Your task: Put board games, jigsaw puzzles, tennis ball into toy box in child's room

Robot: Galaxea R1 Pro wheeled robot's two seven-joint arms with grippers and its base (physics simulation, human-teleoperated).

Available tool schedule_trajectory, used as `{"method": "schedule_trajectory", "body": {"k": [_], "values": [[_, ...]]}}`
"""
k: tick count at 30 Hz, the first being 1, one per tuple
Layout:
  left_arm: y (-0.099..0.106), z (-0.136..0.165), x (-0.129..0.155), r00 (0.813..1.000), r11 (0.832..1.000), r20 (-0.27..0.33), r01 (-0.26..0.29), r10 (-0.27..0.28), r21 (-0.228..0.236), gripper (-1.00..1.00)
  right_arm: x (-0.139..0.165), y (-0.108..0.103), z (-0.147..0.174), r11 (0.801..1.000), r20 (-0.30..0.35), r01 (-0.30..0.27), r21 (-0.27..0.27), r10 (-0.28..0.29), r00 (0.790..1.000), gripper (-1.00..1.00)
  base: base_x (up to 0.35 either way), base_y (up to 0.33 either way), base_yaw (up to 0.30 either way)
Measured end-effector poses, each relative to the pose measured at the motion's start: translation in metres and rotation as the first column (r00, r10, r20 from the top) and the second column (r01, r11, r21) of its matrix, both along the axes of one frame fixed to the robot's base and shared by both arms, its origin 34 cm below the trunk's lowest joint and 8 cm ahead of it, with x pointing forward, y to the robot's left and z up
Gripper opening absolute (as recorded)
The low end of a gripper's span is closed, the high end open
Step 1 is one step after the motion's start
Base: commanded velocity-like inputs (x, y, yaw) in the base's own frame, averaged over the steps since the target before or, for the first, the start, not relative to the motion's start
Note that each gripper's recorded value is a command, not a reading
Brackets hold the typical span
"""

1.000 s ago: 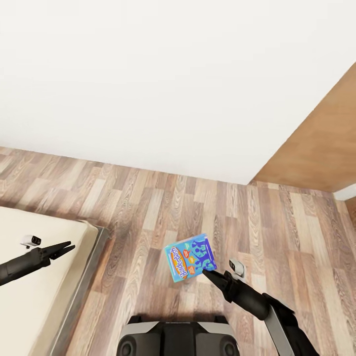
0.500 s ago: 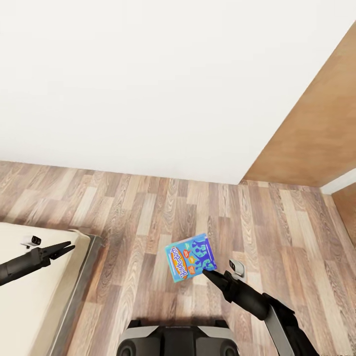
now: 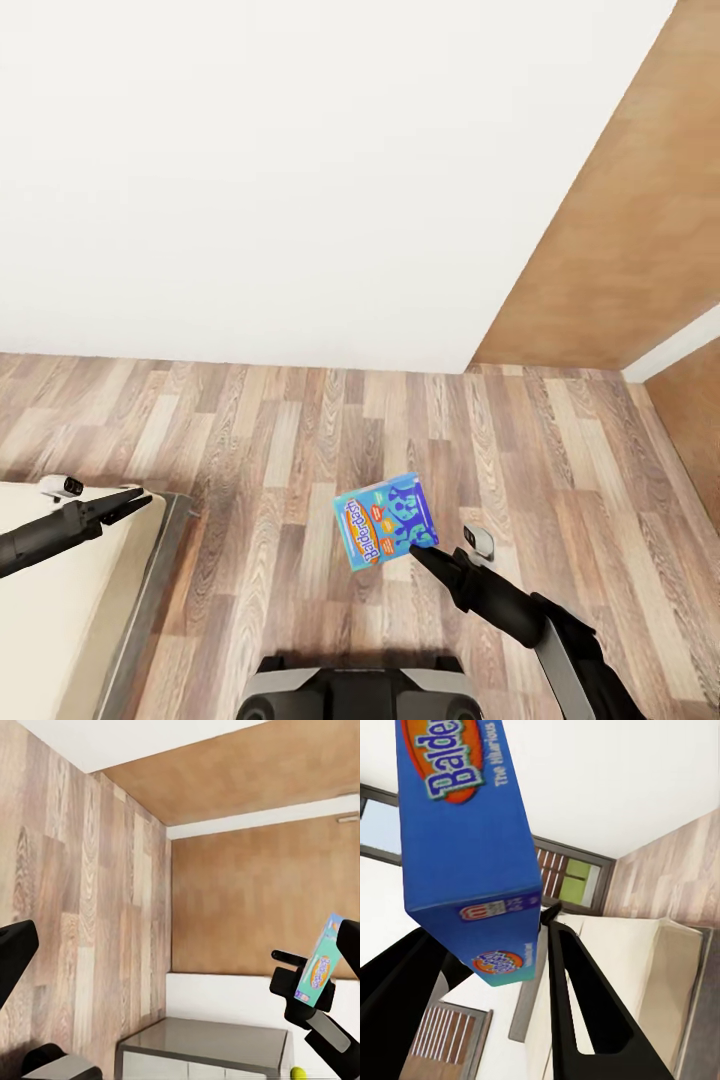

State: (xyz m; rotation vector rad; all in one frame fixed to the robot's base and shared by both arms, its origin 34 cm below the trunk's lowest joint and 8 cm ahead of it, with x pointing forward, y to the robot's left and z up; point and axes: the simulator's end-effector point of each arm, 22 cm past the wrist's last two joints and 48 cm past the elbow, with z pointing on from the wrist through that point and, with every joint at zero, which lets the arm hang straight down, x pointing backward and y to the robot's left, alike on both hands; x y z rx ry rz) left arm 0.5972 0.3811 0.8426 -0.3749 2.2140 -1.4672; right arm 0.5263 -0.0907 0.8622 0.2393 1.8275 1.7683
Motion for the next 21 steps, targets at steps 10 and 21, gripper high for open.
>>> {"method": "schedule_trajectory", "body": {"k": [10,21], "values": [[0.000,0.007,0.002,1.000,1.000,0.014,0.000,0.000,0.001,1.00,0.002,0.000,0.006,1.000,0.016,0.000,0.000,0.000,1.000,-1.00,0.000,0.000,-0.154],[0.000,0.016,0.005,0.999,1.000,0.033,-0.001,0.001,0.000,1.00,0.004,0.000,0.014,1.000,0.033,0.000,0.000,0.000,0.999,-1.00,0.000,0.000,-0.154]]}}
